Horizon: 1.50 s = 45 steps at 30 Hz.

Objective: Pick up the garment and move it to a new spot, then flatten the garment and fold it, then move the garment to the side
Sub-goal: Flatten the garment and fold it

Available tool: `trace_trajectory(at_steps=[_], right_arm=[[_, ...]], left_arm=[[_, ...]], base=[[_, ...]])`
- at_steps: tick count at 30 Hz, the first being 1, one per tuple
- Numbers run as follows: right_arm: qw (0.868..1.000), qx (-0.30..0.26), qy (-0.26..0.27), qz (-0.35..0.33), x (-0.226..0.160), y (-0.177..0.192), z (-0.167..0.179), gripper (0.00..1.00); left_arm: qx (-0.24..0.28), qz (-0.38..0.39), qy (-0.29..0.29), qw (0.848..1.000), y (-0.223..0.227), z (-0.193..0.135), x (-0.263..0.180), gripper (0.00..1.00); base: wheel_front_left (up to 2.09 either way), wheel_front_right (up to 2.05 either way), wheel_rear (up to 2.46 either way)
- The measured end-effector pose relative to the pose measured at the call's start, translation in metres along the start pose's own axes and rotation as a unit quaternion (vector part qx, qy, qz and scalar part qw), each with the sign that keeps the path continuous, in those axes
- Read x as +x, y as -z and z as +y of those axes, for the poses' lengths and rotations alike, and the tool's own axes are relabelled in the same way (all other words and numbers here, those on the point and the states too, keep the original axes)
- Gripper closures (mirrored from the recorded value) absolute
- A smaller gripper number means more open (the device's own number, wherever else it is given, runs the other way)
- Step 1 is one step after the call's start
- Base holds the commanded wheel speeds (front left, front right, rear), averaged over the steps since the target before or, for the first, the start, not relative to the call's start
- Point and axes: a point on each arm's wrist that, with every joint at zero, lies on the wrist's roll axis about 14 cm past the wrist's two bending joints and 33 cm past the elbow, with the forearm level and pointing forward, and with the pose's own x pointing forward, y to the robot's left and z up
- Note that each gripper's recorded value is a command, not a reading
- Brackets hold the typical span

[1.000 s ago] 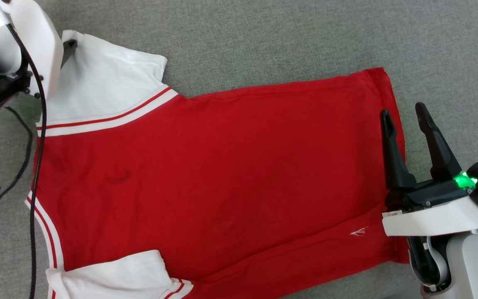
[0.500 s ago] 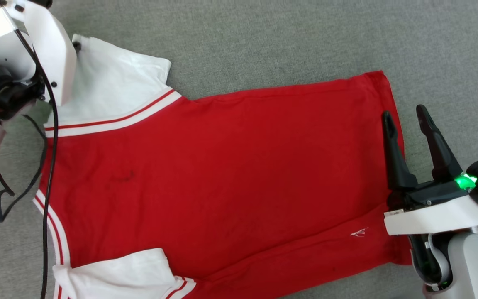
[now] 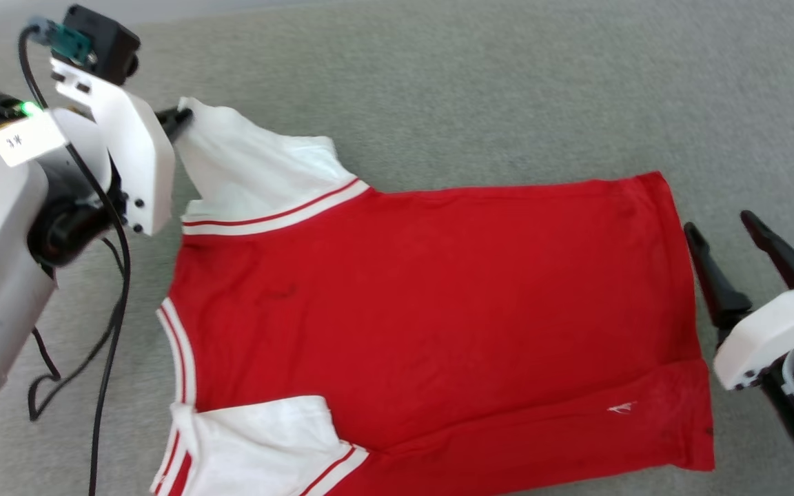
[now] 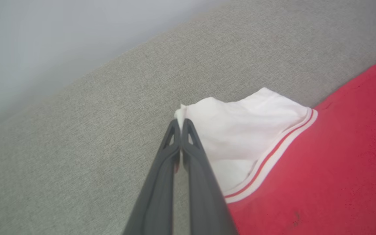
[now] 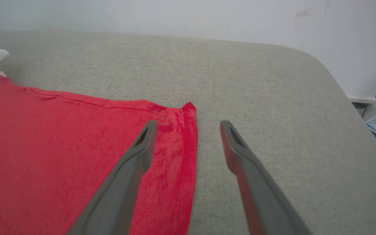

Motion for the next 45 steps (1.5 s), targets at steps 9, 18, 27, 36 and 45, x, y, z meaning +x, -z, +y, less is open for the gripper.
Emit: trace_trajectory(at_steps=[9,18,27,36,45], right_arm=[[0.989,-0.042,-0.032,0.136,0.025,0.003,-0.007,0.00],[0.969,-0.071,-0.049,0.233,0.058,0.021,-0.005,0.00],[0.947,-0.092,-0.067,0.301,0.081,0.054,0.009,0.00],[0.932,-0.092,-0.079,0.341,0.087,0.080,0.016,0.71],[0.961,-0.022,-0.071,0.268,0.092,0.060,0.019,1.00]], left_arm=[[-0.002,-0.036,0.002,0.999,0.008,-0.021,-0.063,1.00],[-0.003,-0.053,0.013,0.998,0.019,-0.038,-0.079,1.00],[-0.008,-0.049,0.015,0.999,0.031,-0.037,-0.076,1.00],[-0.010,-0.040,0.011,0.999,0.041,-0.033,-0.073,1.00],[-0.024,-0.050,-0.007,0.998,0.042,-0.031,-0.082,1.00]], base=[[0.00,0.00,0.00],[0.00,0.00,0.00],[0.00,0.00,0.00],[0.00,0.00,0.00],[0.00,0.00,0.00]])
